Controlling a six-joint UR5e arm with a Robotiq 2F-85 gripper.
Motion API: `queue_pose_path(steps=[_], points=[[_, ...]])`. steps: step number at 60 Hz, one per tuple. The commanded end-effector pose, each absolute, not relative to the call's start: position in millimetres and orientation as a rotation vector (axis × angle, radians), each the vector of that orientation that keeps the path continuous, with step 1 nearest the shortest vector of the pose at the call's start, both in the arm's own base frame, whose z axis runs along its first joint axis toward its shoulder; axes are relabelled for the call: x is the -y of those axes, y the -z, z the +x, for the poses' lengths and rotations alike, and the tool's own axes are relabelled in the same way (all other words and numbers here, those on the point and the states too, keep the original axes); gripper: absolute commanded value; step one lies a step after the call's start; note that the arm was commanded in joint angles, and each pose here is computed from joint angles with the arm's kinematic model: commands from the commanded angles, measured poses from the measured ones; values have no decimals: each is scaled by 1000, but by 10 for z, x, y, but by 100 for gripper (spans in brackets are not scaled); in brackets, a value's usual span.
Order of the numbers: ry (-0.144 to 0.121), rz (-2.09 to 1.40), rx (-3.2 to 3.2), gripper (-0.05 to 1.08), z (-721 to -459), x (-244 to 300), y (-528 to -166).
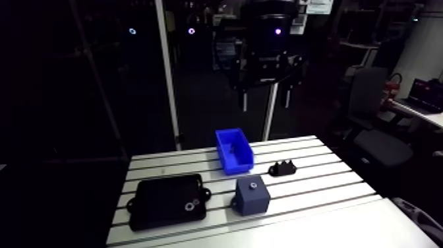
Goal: Pick up the M10 bolt and insert it into the hole until fully seated.
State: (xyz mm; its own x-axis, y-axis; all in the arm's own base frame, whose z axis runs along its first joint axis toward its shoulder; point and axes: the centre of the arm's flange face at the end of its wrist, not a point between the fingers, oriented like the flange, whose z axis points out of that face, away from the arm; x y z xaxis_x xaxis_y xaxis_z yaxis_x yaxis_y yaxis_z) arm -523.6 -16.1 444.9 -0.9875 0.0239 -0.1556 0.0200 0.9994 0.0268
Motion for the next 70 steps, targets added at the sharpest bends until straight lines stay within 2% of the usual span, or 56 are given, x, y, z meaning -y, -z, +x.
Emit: queue_pose_path(steps=[1,5,11,29,33,35,39,70], points=[[22,89,-3077,0,-5170,255,-5088],[21,87,-3081,0,-5193,256,-5094],[3,68,-3083,0,-5227,300,-5096],[-4,42,-3073,0,-5273,364,-5043],[-17,27,-3068,0,-5291,399,-5018],[-31,8,-3063,0,-5294,459,-5001],[-39,-15,-3059,0,-5302,532,-4985],[-39,-48,-3053,0,-5348,646,-4939]])
